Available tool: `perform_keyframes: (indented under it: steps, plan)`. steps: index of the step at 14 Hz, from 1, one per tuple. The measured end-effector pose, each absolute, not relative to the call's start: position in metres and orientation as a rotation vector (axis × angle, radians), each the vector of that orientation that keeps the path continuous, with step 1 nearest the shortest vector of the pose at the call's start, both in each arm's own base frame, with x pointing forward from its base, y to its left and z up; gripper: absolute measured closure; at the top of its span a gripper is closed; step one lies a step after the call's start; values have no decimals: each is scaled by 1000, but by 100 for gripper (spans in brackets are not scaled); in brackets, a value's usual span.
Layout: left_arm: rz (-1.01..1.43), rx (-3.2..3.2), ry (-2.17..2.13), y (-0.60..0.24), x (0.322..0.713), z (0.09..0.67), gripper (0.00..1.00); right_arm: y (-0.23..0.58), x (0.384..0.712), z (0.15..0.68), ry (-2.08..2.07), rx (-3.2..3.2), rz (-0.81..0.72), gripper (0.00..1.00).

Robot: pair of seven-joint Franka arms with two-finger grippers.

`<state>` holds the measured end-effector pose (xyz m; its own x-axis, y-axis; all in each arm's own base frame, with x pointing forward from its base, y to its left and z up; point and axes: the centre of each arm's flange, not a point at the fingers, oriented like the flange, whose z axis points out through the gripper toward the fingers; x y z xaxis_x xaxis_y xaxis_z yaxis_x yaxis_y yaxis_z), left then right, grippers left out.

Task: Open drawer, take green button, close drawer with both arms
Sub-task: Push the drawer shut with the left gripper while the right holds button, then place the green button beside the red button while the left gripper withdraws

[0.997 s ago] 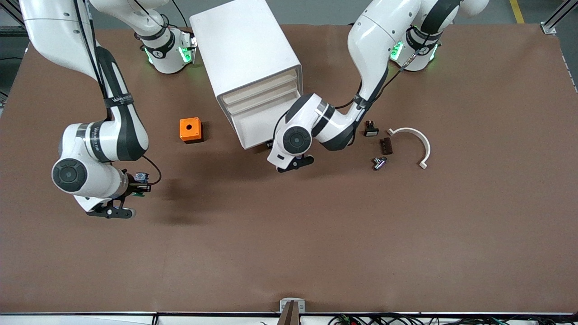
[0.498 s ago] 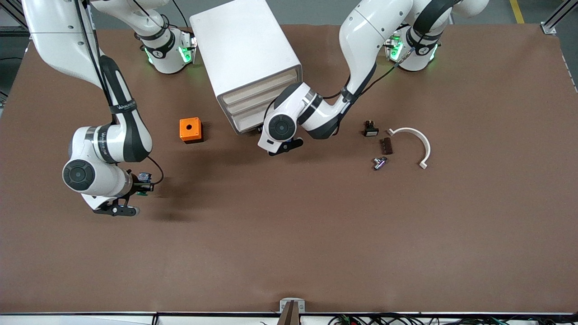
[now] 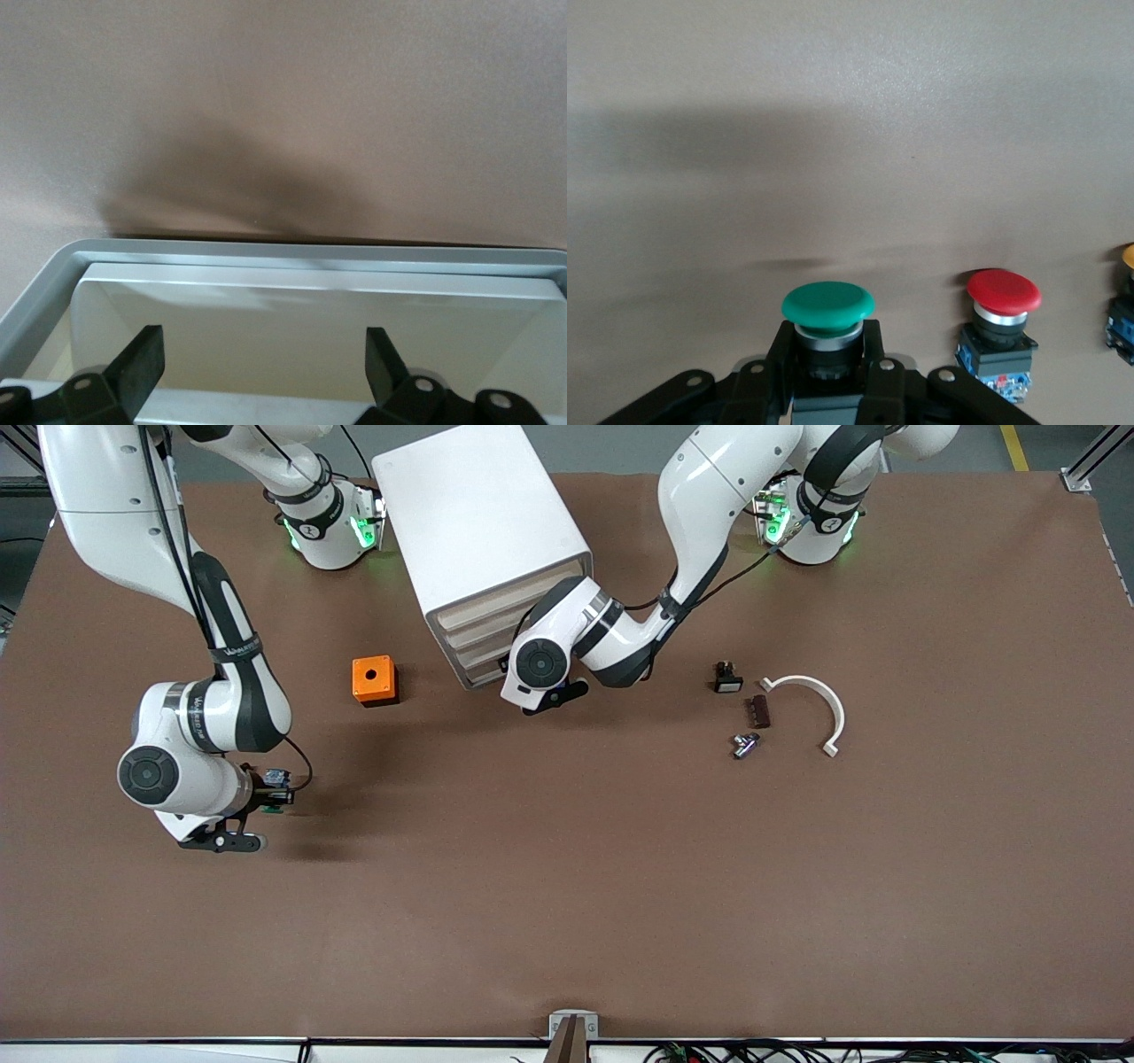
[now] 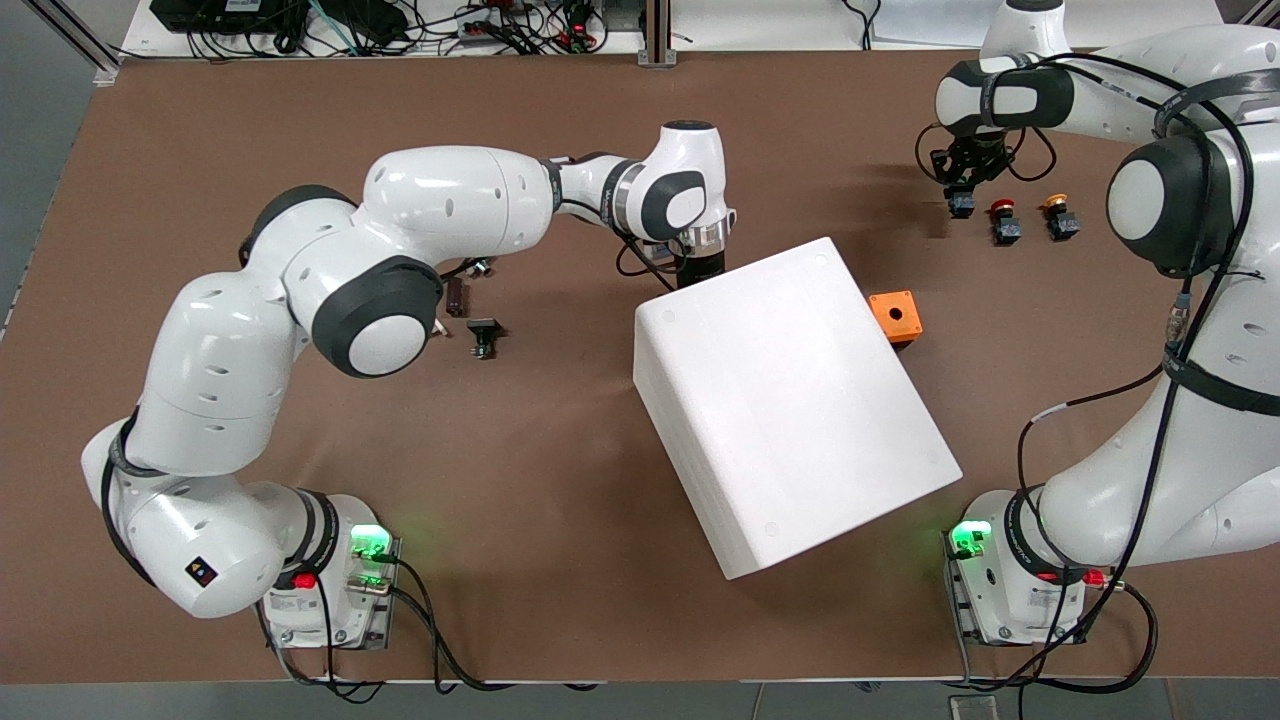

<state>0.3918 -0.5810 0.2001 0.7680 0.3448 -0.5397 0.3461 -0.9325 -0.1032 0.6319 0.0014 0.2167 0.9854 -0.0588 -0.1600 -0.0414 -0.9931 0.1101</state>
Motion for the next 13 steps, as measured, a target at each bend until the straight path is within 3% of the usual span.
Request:
perform_keyframes:
  steps: [4,6,9,13]
  plan:
    - [-862,2937,579,-585,393,201,0,0,631,209,-62,3023,-259,67]
    - [-755,2961,579,-574,416,204,0,-1,630,205,-55,3022,-268,67]
    - [-483,2978,662,-512,513,239,0,0,629,199,-50,3021,-283,67]
    - [-241,2894,755,-365,636,321,0,0,629,195,-47,3022,-274,67]
